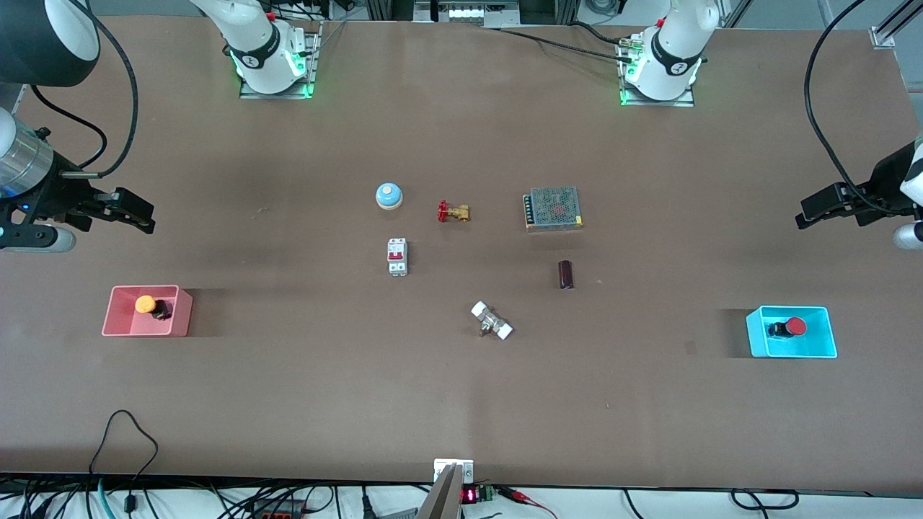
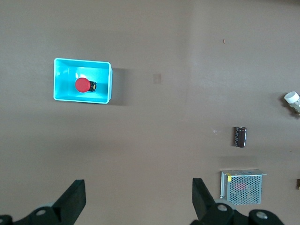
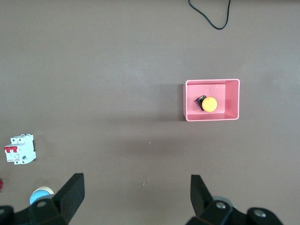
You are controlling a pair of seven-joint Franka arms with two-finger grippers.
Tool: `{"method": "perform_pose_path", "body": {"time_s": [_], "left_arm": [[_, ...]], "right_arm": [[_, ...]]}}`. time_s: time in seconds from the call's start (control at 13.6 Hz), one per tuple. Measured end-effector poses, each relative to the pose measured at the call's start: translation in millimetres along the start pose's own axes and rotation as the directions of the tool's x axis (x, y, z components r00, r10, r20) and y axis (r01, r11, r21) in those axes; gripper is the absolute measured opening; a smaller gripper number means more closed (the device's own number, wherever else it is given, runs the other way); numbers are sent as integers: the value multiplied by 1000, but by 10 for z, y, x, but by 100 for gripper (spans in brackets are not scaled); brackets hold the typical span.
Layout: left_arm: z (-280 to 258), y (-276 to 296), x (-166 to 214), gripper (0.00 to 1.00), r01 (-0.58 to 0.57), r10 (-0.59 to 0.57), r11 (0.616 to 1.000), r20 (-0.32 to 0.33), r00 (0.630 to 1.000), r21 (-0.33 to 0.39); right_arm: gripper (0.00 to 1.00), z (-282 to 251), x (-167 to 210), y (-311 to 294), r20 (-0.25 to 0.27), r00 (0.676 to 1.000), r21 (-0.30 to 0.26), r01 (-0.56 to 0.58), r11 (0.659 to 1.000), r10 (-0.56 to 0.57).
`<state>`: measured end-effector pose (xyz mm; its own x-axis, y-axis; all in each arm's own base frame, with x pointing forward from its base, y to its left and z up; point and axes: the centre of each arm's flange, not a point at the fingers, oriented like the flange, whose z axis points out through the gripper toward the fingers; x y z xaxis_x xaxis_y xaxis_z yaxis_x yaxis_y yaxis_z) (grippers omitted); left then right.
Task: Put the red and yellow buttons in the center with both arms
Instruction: 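Lower the right gripper into the pink box while the left gripper enters the cyan box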
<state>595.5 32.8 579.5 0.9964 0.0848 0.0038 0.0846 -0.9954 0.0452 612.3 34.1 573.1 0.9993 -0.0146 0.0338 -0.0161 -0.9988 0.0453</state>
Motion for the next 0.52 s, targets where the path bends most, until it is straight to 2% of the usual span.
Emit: {"method": "perform_pose_path", "body": {"time_s": [0.52], "left_arm": [[104, 15, 22, 100, -3, 3, 1000, 22, 1000, 0]], "right_arm": [[100, -146, -95, -18, 6, 1000, 2, 3, 1000, -3]]}}
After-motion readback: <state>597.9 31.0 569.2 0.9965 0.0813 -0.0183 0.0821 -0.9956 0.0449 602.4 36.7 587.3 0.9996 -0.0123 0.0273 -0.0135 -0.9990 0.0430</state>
